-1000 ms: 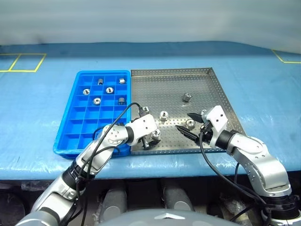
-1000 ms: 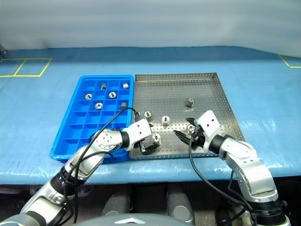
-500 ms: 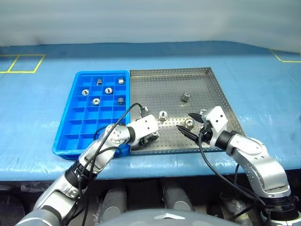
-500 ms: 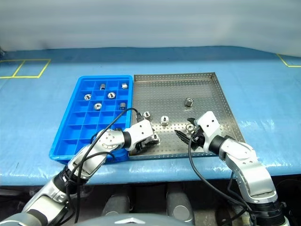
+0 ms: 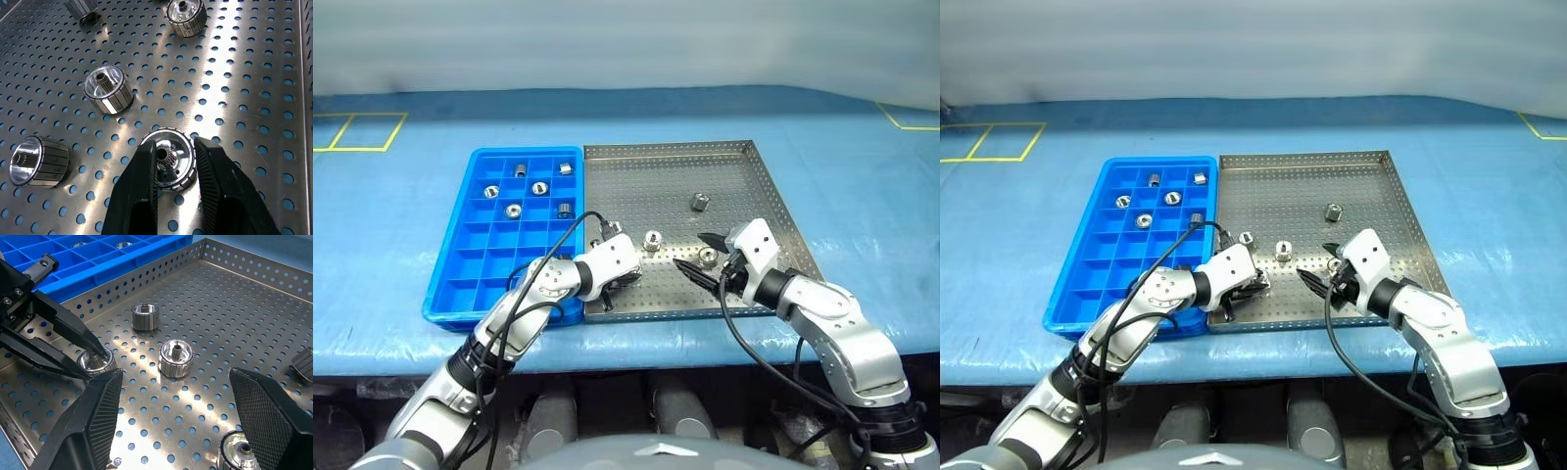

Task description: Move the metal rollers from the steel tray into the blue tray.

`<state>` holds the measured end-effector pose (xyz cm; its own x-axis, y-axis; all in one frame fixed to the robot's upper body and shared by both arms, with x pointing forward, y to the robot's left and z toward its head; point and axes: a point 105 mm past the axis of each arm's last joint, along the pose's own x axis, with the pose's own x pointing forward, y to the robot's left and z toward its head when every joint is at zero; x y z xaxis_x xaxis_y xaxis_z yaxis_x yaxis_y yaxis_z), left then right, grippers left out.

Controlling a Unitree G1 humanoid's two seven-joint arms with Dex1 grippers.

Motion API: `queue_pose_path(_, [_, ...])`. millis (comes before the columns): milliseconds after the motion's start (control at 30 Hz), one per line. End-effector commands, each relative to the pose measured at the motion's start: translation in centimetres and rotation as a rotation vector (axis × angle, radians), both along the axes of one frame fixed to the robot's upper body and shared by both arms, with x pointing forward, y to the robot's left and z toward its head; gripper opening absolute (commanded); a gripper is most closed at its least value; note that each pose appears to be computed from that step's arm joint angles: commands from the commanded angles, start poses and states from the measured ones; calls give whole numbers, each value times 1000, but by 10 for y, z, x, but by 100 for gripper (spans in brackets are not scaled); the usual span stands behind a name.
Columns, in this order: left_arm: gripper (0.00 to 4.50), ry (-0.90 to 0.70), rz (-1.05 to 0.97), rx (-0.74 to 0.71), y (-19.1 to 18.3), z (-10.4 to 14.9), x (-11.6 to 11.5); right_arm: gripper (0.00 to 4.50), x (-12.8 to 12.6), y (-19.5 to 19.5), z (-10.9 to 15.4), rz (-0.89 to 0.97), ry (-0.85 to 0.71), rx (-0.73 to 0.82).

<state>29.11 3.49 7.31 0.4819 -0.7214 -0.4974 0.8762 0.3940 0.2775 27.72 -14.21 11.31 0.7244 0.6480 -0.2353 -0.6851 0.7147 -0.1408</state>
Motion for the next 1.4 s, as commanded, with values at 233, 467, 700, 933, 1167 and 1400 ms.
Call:
queue_pose_path(233, [87, -105, 169, -170, 17, 43, 18, 365, 0, 8, 8, 46, -36, 14])
queue_pose_path(467, [87, -240, 256, -178, 37, 75, 9, 365, -3, 28, 4, 176, 8, 51])
queue_pose_path(700, [87, -339, 441, -152, 69, 92, 1, 365, 2, 56, 7, 327, 17, 79])
queue_pose_path(933, [87, -402, 801, -6, 125, 83, 5, 365, 8, 73, 12, 419, -1, 71])
queue_pose_path(1167, [87, -428, 1030, 32, 153, 69, 13, 365, 9, 76, 11, 427, -2, 65])
queue_pose_path(1400, [87, -440, 1054, -13, 150, 65, 33, 365, 7, 70, 10, 394, -6, 58])
